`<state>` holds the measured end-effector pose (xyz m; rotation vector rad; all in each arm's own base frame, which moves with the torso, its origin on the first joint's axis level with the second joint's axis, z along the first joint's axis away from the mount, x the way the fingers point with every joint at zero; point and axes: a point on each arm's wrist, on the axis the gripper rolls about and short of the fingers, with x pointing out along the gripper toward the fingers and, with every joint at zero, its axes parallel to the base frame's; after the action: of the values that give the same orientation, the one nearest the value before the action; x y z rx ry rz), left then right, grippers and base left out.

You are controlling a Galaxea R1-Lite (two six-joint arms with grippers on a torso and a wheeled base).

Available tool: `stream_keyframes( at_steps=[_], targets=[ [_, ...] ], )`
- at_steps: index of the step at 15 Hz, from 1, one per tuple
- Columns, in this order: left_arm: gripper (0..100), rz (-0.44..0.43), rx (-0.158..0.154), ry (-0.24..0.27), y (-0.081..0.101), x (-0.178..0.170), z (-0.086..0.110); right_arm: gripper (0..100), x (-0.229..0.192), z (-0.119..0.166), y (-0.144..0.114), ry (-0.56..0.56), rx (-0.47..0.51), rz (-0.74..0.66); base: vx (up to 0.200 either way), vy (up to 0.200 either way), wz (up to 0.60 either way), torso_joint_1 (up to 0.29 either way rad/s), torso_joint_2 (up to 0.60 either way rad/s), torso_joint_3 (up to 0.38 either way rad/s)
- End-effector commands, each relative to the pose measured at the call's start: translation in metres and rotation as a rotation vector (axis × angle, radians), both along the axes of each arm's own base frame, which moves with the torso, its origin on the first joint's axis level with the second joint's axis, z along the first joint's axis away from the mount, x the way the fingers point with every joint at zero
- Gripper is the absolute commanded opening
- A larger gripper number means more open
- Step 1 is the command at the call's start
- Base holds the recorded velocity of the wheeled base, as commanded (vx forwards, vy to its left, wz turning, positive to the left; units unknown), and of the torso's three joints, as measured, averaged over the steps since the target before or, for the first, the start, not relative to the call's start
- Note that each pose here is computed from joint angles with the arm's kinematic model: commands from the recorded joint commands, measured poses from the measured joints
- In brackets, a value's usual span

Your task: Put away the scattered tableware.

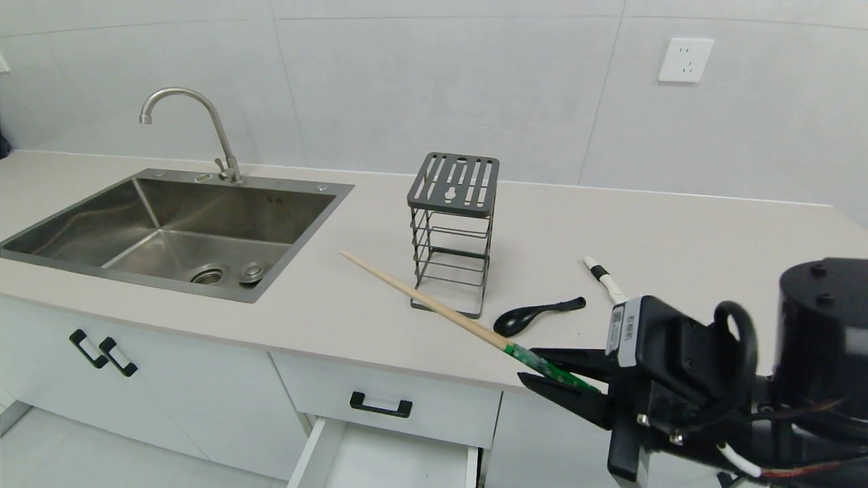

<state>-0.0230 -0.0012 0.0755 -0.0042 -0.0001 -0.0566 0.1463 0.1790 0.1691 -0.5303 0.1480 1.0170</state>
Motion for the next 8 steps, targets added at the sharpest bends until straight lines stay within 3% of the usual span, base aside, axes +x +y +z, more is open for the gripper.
stream_keyframes(
  at_steps=[1, 3, 8],
  targets=[
    [100, 0.0, 0.0, 0.0, 0.0, 0.0, 0.0, 0, 0.002, -0.012, 0.004, 0.029, -0.036, 0.003, 0.0, 0.0, 0.0, 0.0, 0.0, 0.0],
    [100, 0.0, 0.0, 0.002, 0.0, 0.0, 0.0, 0, 0.006, -0.012, 0.009, 0.031, -0.031, 0.014, 0.0, 0.0, 0.0, 0.0, 0.0, 0.0],
    [100, 0.0, 0.0, 0.002, 0.0, 0.0, 0.0, 0, 0.025, 0.019, 0.035, -0.039, 0.084, 0.035, 0.0, 0.0, 0.0, 0.0, 0.0, 0.0]
  ],
)
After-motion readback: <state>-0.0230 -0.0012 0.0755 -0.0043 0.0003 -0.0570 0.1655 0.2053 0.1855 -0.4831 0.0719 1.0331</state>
